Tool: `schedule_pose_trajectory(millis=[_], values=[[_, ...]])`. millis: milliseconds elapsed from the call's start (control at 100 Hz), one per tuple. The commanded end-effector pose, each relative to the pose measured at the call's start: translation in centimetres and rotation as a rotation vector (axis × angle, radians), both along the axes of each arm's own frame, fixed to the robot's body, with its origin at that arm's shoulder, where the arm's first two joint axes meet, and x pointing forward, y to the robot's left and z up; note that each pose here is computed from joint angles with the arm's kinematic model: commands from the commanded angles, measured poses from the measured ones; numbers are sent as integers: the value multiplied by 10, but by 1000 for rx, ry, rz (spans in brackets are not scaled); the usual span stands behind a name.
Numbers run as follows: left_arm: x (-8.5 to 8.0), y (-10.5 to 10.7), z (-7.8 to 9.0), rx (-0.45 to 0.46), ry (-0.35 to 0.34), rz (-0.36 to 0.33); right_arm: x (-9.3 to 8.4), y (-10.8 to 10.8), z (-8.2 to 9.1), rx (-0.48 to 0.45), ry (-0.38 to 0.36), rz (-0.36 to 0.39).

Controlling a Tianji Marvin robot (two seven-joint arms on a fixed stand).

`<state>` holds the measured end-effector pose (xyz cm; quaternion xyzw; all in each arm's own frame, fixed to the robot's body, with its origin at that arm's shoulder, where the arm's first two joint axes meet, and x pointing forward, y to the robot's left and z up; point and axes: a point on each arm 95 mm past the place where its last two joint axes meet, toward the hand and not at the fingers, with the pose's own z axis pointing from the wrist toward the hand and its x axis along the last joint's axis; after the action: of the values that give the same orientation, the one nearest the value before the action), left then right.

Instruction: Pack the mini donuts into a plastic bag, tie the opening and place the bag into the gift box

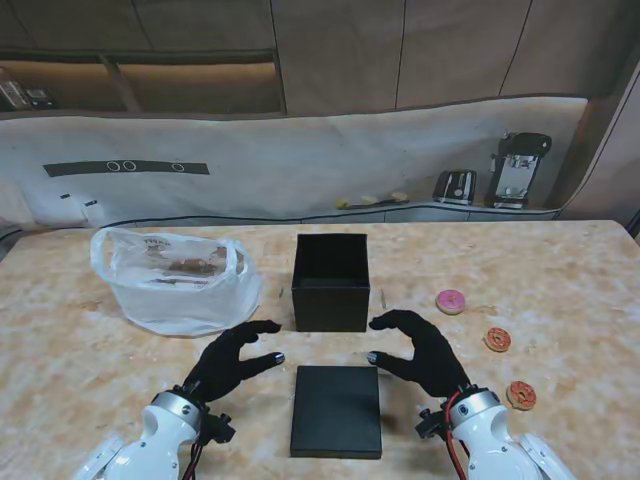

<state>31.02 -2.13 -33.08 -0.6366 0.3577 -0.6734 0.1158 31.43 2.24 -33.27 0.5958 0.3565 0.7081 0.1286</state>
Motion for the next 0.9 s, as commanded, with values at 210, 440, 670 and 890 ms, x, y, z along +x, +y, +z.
schedule_pose_trajectory(millis=[210, 440, 670, 890], values=[[11, 33, 50, 139, -156, 32, 5, 2, -4, 10, 8, 4], [23, 75, 82, 288, -260, 61, 7, 6, -4, 15, 8, 11], [44, 111, 102, 402, -309, 133, 9, 4, -1, 5, 2, 21], [71, 138, 109, 432, -255, 212, 9, 4, -2, -4, 3, 24]])
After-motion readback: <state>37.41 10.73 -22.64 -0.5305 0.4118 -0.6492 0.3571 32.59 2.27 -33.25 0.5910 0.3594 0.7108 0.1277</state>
